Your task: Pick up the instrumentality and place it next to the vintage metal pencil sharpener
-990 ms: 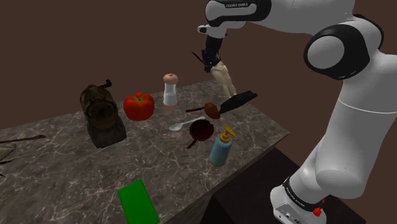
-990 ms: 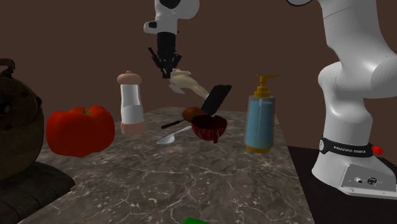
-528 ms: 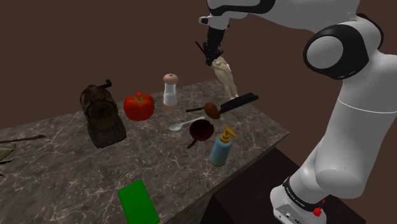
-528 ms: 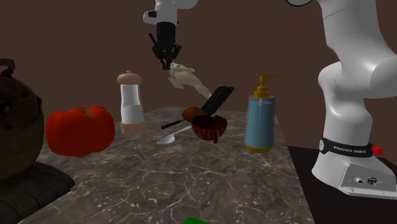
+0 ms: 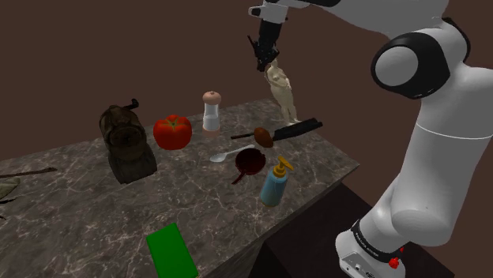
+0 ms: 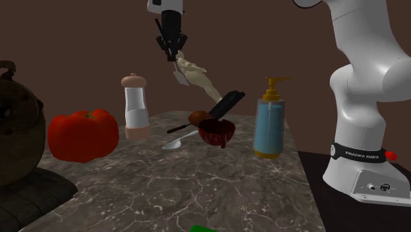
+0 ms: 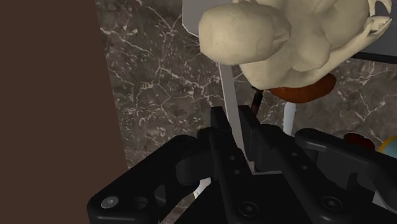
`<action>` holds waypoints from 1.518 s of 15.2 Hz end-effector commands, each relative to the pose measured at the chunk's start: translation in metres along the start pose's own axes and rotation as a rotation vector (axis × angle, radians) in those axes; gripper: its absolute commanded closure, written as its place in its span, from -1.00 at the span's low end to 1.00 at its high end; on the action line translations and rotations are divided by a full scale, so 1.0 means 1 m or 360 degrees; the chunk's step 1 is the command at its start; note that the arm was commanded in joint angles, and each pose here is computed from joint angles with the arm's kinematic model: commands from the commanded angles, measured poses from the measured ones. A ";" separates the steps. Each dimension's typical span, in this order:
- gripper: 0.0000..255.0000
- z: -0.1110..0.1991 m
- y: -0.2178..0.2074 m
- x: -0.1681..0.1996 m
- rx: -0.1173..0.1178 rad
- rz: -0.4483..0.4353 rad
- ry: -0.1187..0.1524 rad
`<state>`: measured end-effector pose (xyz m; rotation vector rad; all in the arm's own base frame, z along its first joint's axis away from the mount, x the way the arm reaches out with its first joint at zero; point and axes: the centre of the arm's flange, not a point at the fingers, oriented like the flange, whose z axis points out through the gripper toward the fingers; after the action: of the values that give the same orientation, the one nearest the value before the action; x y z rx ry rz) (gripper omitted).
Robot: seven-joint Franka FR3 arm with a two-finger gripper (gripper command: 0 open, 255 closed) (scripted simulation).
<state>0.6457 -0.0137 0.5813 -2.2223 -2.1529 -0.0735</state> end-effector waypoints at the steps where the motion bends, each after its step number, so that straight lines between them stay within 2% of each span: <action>1: 1.00 -0.011 -0.001 0.001 0.0000 0.0000 0.0000; 4: 1.00 -0.026 -0.001 0.002 0.0000 0.0000 0.0000; 23: 1.00 -0.012 -0.118 0.223 0.0000 0.0000 0.0000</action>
<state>0.5424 0.1977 0.6101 -2.2206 -2.1546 -0.0730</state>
